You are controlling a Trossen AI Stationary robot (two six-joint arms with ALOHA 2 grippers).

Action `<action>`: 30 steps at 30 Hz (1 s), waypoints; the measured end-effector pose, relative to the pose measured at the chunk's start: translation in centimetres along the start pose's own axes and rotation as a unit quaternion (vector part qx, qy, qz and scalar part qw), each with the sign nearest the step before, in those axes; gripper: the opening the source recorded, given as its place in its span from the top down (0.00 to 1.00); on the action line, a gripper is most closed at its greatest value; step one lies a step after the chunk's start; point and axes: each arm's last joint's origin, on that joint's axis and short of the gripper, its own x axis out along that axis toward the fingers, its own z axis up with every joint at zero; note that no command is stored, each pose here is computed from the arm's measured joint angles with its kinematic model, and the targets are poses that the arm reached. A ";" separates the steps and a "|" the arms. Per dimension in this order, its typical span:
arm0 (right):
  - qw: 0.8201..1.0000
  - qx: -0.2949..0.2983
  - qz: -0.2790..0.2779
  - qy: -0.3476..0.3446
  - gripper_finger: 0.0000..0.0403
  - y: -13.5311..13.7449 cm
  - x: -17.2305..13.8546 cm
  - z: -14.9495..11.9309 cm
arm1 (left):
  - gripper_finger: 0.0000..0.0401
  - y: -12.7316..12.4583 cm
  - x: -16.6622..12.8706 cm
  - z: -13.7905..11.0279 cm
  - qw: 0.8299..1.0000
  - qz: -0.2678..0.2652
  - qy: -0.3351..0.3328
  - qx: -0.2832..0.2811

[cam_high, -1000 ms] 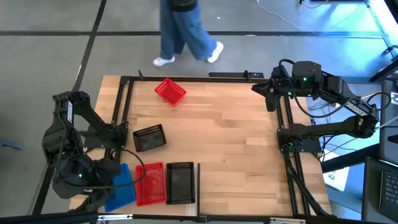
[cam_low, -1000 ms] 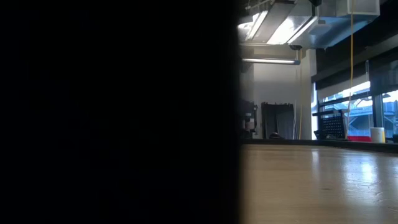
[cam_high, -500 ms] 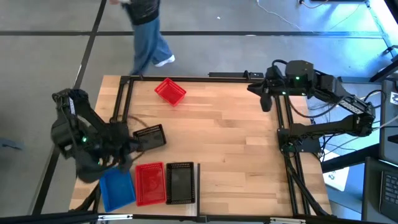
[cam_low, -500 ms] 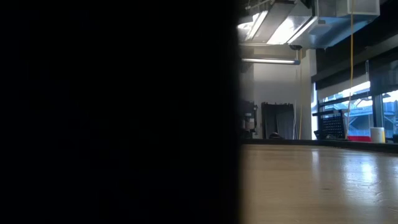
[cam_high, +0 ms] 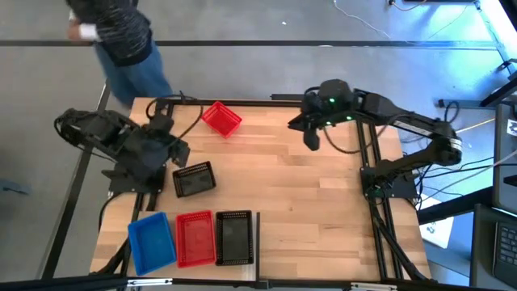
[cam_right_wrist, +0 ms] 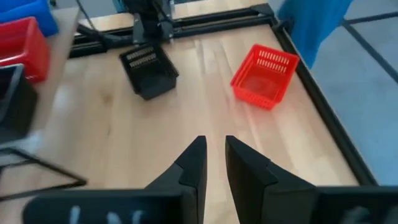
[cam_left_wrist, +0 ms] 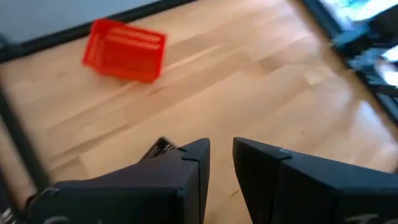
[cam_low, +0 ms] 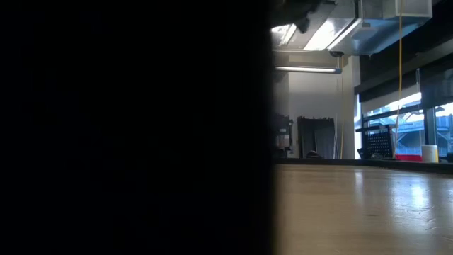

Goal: Stack baskets on shelf by color
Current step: Stack the red bin on top of the other red bin on the shelf

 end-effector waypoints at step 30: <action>0.952 -0.212 0.072 0.209 0.85 -6.9 16.8 4.4 | 0.85 5.0 11.6 3.1 0.993 0.117 0.021 -0.014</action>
